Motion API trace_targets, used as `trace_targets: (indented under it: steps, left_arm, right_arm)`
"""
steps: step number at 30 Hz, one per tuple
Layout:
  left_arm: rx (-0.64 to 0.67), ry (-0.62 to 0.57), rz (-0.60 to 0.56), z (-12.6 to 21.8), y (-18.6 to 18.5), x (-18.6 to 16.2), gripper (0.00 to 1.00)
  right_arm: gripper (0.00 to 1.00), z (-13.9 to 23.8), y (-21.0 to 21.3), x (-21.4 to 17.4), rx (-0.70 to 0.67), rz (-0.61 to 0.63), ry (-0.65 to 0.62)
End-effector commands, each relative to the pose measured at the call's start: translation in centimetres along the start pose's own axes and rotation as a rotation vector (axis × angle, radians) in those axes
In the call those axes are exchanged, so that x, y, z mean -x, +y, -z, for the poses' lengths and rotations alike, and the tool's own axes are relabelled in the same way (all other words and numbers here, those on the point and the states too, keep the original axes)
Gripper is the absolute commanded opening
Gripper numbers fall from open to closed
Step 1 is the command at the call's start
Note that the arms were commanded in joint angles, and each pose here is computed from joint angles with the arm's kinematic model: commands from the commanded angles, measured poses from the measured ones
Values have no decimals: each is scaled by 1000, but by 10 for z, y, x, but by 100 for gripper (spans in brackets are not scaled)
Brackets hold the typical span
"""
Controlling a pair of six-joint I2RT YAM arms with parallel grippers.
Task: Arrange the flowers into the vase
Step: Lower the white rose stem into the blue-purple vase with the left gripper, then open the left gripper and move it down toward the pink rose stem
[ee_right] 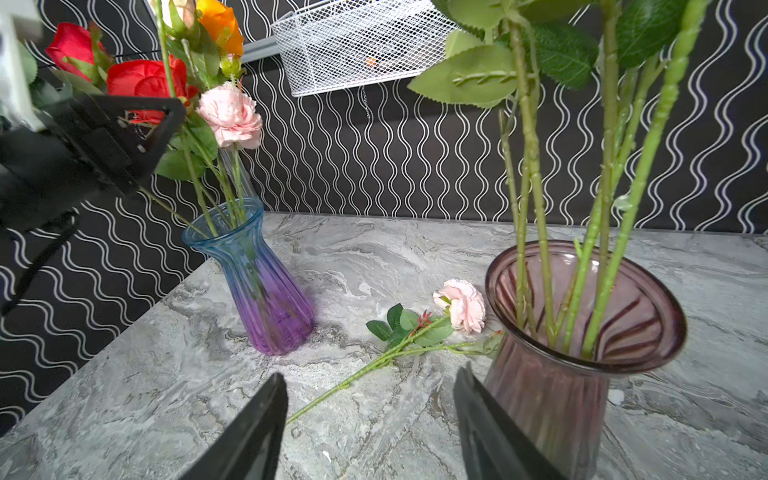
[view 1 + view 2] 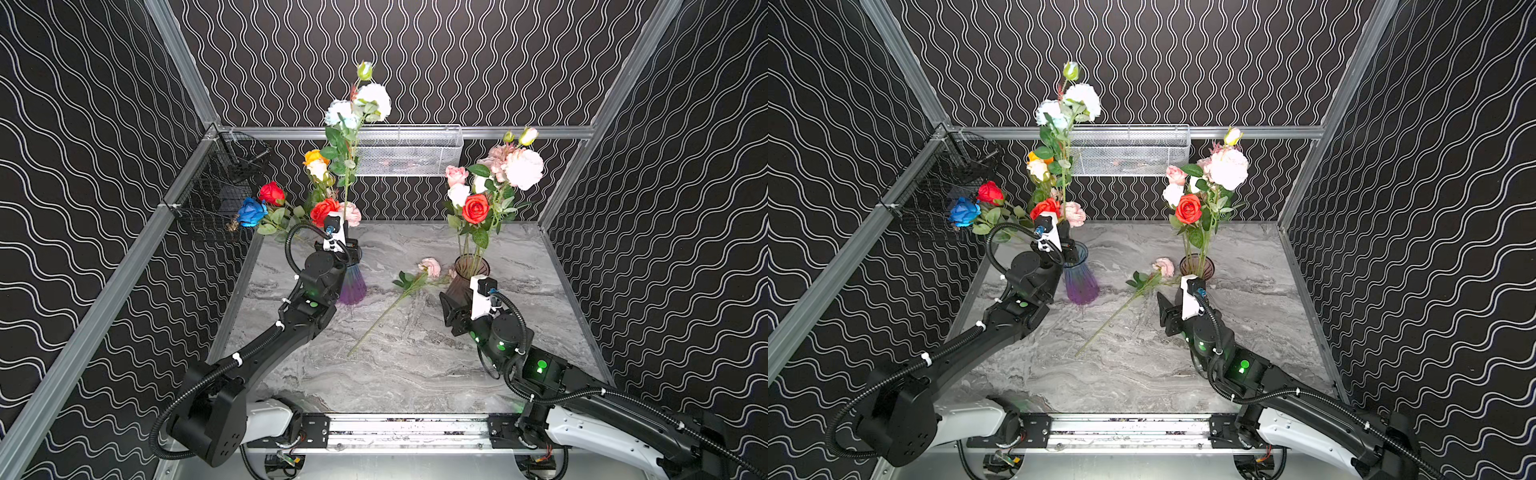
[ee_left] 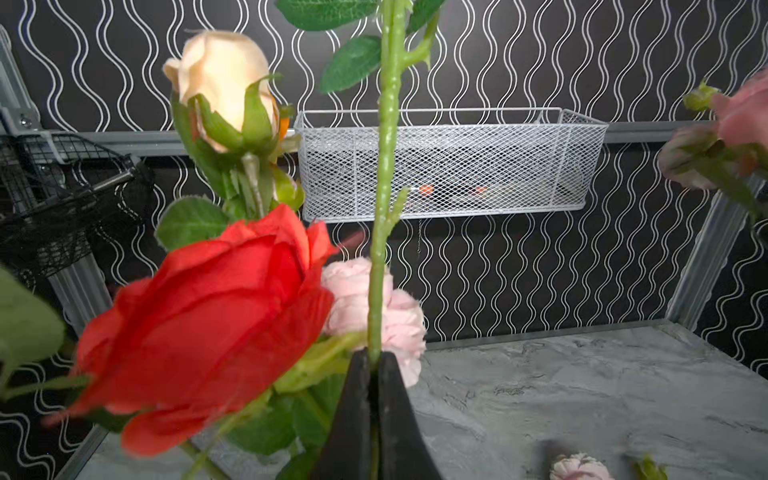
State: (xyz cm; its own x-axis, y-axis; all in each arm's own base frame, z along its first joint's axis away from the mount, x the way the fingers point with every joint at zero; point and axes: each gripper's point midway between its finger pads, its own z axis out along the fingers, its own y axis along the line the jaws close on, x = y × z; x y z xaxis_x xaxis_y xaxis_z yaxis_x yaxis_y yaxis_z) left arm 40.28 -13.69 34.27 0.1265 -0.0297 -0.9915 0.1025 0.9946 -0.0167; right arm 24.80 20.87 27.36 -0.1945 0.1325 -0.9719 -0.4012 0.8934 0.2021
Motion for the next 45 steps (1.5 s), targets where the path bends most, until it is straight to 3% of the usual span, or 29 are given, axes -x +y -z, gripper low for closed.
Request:
trace_targets:
  steps: [1, 9, 16, 45]
  left_arm:
    - [45, -36, 41, 5, 10, 5, 6]
    - [42, -14, 50, 10, 11, -2, 18]
    - [29, 4, 50, 13, 10, -8, 21]
    - [-29, -20, 95, 31, 8, 22, 18]
  right_arm:
    - [65, 1, 1, 6, 7, -32, -22]
    - [65, -1, 3, 3, 12, -31, -12]
    - [65, -1, 3, 3, 9, -29, -14]
    - [65, -2, 5, 2, 20, -31, -8]
